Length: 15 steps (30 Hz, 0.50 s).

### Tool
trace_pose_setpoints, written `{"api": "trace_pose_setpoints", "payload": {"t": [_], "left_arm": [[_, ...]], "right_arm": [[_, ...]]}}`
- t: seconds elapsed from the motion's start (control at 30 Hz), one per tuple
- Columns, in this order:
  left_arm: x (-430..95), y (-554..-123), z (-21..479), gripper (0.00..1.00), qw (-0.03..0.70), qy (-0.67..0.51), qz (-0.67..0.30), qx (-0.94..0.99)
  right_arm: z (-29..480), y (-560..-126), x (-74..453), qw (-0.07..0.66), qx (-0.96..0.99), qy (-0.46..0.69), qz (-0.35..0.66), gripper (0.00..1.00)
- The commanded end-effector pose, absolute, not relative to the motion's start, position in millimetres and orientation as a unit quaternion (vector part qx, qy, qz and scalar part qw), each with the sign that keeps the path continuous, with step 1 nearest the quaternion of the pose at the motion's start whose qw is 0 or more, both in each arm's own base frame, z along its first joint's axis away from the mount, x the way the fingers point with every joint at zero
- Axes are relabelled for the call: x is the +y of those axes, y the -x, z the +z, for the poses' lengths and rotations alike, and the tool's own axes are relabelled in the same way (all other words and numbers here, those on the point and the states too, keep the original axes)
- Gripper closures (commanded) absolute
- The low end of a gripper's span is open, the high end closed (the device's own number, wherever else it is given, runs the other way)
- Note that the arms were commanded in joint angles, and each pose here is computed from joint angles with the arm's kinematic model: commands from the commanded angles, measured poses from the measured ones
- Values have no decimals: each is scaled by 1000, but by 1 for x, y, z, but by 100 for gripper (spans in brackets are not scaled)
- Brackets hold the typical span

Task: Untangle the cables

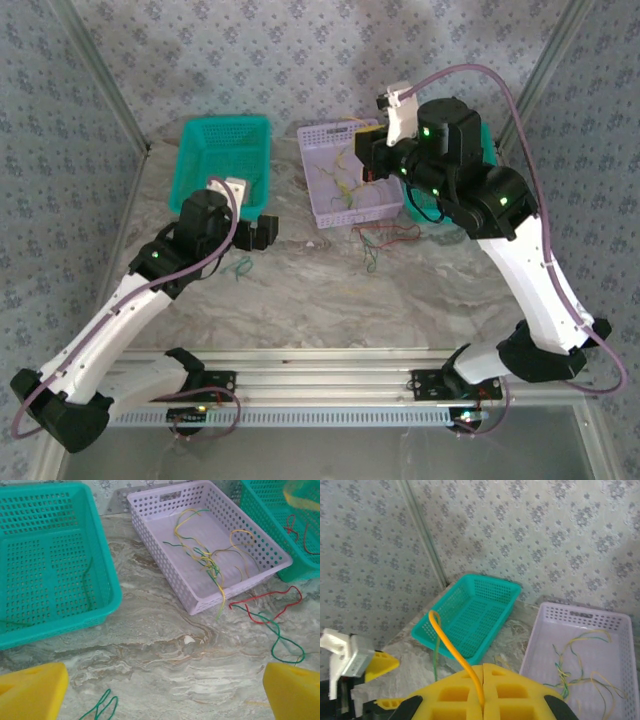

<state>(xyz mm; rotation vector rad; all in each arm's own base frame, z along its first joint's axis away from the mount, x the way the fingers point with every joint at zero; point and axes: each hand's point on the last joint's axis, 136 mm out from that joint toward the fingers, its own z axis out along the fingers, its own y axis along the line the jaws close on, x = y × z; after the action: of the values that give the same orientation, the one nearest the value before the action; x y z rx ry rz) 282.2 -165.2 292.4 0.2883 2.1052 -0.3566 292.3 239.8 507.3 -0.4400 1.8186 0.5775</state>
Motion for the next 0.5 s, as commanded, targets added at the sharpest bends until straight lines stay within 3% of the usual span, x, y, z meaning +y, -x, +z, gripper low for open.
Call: {"api": "trace_pose_setpoints", "payload": {"t": [0.0, 0.17, 0.47], "left_arm": [[-178, -277, 299, 0, 476, -133, -187, 849], [-185, -275, 300, 0, 473, -137, -207, 845], [-190, -277, 291, 0, 463, -145, -205, 850]], "right_arm": [[524, -282, 246, 556, 760, 210, 262, 100], [553, -279, 250, 577, 738, 211, 279, 100], [591, -312, 235, 627, 703, 204, 264, 100]]}}
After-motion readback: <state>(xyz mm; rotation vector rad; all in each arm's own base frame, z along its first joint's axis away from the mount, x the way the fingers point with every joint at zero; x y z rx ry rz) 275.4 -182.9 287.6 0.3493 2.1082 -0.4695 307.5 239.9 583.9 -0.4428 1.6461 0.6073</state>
